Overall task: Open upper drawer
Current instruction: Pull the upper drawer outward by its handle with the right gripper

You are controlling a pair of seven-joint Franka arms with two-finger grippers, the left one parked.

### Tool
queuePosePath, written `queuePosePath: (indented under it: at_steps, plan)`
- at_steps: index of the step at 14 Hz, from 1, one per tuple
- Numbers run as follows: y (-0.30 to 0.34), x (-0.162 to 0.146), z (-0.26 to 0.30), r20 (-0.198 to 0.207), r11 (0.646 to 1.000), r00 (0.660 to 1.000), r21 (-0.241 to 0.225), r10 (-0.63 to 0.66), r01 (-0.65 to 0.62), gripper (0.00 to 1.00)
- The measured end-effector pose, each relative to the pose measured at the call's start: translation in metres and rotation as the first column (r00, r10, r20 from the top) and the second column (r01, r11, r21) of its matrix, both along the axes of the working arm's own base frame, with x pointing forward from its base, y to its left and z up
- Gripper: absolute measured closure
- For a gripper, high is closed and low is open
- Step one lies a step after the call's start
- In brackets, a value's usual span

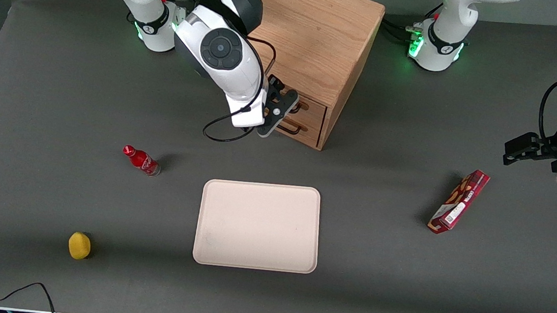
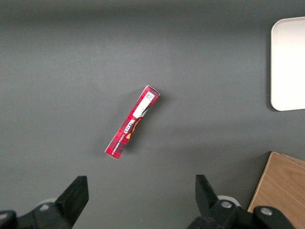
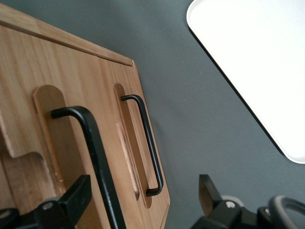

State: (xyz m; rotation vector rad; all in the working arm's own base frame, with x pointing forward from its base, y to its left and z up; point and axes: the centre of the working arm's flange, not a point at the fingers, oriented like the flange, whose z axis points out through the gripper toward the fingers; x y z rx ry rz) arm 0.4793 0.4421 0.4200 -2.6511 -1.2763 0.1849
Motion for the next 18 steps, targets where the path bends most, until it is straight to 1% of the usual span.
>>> queuePosePath:
  at_steps: [9, 10, 11, 12, 15, 18]
  plan:
    - [-0.001, 0.002, -0.01, -0.002, 1.0, 1.0, -0.017, 0.01, -0.01, 0.0]
    - [-0.001, 0.003, -0.01, 0.004, 1.0, 1.0, -0.021, 0.012, -0.012, 0.0]
    - [-0.003, 0.007, -0.009, 0.022, 0.999, 1.0, -0.03, 0.015, -0.014, 0.0]
    - [-0.009, 0.016, -0.01, 0.042, 0.999, 0.999, -0.043, 0.011, -0.009, 0.0]
    - [-0.026, 0.039, -0.012, 0.079, 0.997, 0.997, -0.074, -0.006, 0.011, 0.0]
    - [-0.039, 0.061, -0.011, 0.083, 0.996, 0.996, -0.082, -0.019, 0.025, 0.0]
